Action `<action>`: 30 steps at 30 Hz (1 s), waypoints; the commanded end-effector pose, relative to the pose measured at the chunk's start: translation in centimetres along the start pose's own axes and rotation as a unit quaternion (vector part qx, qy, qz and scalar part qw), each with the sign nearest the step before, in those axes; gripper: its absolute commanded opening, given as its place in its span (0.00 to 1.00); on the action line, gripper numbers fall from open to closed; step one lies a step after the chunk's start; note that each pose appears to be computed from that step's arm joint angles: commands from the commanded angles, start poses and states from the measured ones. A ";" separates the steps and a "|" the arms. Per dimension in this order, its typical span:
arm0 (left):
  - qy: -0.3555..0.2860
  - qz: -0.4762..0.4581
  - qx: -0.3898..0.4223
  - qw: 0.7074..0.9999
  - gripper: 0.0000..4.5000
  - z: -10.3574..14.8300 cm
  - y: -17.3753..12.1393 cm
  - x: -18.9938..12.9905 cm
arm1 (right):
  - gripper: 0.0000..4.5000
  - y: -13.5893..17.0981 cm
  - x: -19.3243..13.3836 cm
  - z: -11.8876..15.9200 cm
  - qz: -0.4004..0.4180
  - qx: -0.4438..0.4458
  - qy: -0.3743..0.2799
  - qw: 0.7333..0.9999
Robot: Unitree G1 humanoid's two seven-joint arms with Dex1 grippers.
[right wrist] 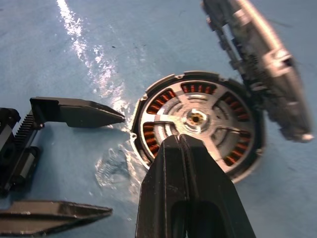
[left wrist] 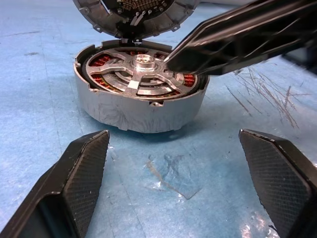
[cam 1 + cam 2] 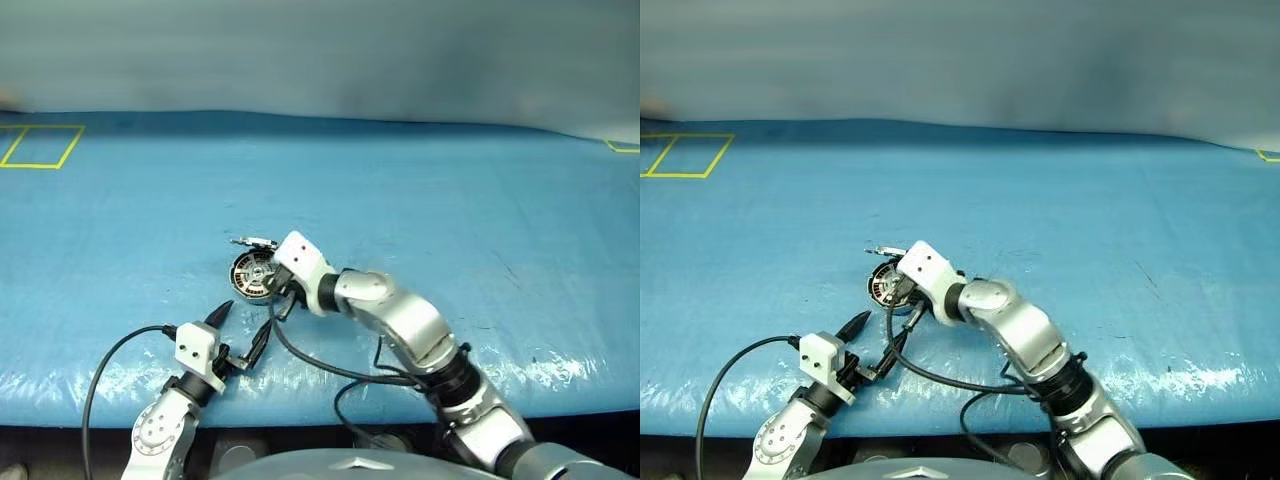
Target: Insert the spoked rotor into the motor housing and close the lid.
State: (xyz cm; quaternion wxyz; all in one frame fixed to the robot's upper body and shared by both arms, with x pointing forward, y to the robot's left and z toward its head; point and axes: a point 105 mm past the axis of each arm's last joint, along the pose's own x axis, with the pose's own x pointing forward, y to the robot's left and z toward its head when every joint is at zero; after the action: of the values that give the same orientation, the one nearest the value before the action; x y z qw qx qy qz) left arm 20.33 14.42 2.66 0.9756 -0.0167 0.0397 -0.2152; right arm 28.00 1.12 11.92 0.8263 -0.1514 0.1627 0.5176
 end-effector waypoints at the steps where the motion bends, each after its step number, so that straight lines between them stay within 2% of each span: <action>1: -0.029 0.002 0.011 1.000 1.00 1.4 -0.4 0.0 | 0.01 -1.7 -2.2 0.2 -0.009 -0.057 0.048 0.997; 3: -0.032 0.006 0.013 0.999 1.00 1.4 -0.5 0.0 | 0.01 -4.1 -2.8 -0.4 -0.050 -0.091 0.085 0.991; 6: -0.035 0.010 0.014 0.999 1.00 1.4 -0.6 0.0 | 0.01 -6.6 -2.7 -0.2 -0.093 -0.108 0.095 0.985; 9: -0.035 0.010 0.013 0.999 1.00 1.4 -0.8 0.0 | 0.01 -7.9 -1.1 1.5 -0.099 -0.130 0.044 0.986; 13: -0.035 0.009 0.011 0.999 1.00 1.3 -1.0 -0.1 | 0.01 -7.8 1.0 3.7 -0.058 -0.088 -0.035 0.994; 18: -0.034 0.009 0.010 0.999 1.00 1.3 -1.0 -0.2 | 0.01 -6.8 2.8 4.7 -0.004 -0.028 -0.070 0.997; 24: -0.032 0.011 0.007 0.999 1.00 1.2 -0.9 -0.5 | 0.01 -2.6 4.3 2.7 0.116 0.048 -0.029 0.992; 30: -0.030 0.012 0.001 0.999 1.00 1.1 -0.9 -0.7 | 0.01 0.1 4.0 0.4 0.171 0.059 0.012 0.983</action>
State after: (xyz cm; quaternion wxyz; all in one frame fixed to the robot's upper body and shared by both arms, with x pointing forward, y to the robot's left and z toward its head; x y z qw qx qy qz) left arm 19.46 14.12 2.42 0.9791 -0.0223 0.0387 -0.1982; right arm 30.63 4.06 10.05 0.7464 -0.0766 0.2348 0.6179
